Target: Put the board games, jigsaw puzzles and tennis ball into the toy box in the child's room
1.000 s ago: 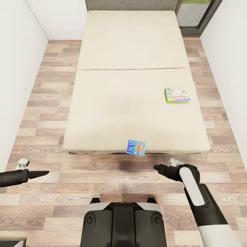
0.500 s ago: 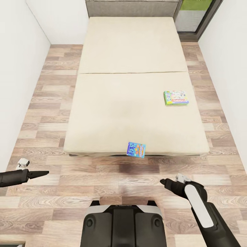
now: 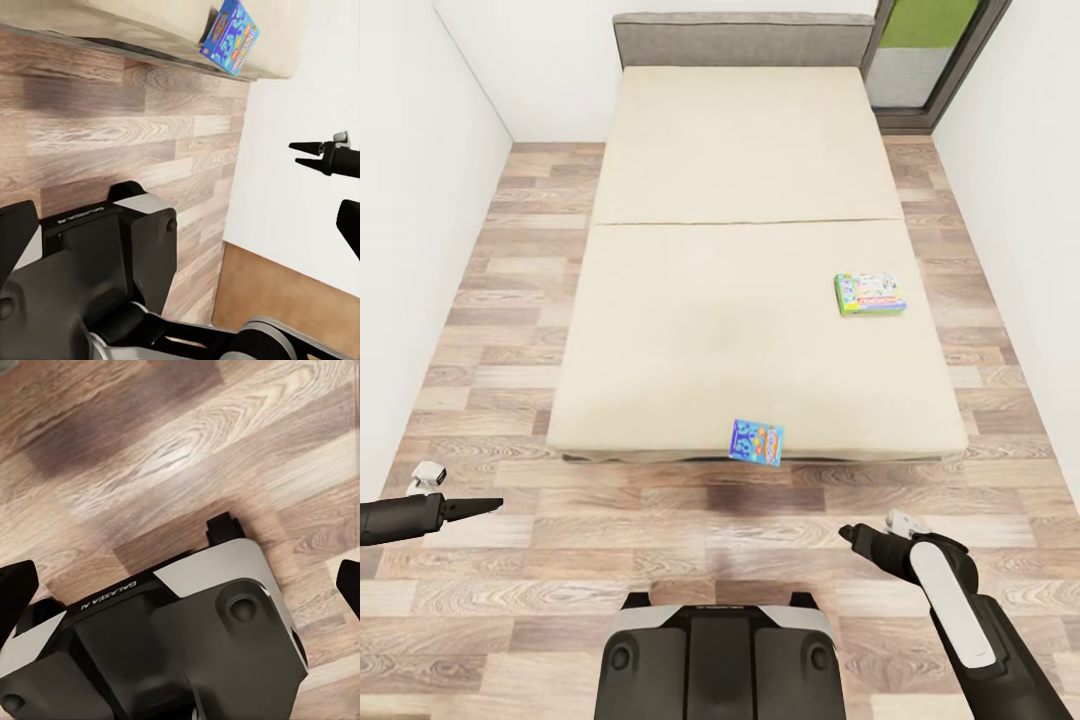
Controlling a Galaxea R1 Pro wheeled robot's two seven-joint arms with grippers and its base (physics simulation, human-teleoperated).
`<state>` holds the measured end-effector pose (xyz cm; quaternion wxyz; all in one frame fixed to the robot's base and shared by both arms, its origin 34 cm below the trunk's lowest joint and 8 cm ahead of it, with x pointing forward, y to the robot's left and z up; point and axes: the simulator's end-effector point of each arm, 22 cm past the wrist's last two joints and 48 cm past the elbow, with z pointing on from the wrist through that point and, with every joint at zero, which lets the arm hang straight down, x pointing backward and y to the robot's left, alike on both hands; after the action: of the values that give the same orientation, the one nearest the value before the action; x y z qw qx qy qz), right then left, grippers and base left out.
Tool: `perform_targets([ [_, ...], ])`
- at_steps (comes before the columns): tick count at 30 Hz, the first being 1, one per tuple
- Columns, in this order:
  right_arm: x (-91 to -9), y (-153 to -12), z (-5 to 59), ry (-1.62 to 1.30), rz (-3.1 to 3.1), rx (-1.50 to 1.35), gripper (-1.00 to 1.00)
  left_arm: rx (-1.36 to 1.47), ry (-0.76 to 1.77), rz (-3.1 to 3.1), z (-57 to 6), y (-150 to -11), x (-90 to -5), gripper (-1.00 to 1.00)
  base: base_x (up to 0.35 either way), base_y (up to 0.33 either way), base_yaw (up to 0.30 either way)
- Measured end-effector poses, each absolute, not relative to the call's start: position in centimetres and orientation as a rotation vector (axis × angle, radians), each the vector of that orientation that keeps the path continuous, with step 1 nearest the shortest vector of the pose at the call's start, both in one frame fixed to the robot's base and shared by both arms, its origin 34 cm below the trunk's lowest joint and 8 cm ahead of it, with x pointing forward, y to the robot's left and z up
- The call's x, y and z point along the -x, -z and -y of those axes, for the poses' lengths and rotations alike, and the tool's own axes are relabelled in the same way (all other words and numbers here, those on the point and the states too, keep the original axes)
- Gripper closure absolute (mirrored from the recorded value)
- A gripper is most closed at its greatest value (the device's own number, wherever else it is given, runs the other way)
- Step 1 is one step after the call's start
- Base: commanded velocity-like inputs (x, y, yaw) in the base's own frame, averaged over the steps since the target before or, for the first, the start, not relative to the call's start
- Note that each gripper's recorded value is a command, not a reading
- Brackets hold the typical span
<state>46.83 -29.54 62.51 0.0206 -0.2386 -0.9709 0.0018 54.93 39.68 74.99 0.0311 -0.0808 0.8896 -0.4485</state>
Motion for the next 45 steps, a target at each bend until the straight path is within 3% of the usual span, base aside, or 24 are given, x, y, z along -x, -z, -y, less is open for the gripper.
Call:
perform_targets([
  [45,-49.3,-64.9,31.7,-0.037,3.067,0.858,-1.0,0.203,1.381,-2.683,-38.9,-77.9,-56.4,-1.0,0.0,0.0,0.0],
])
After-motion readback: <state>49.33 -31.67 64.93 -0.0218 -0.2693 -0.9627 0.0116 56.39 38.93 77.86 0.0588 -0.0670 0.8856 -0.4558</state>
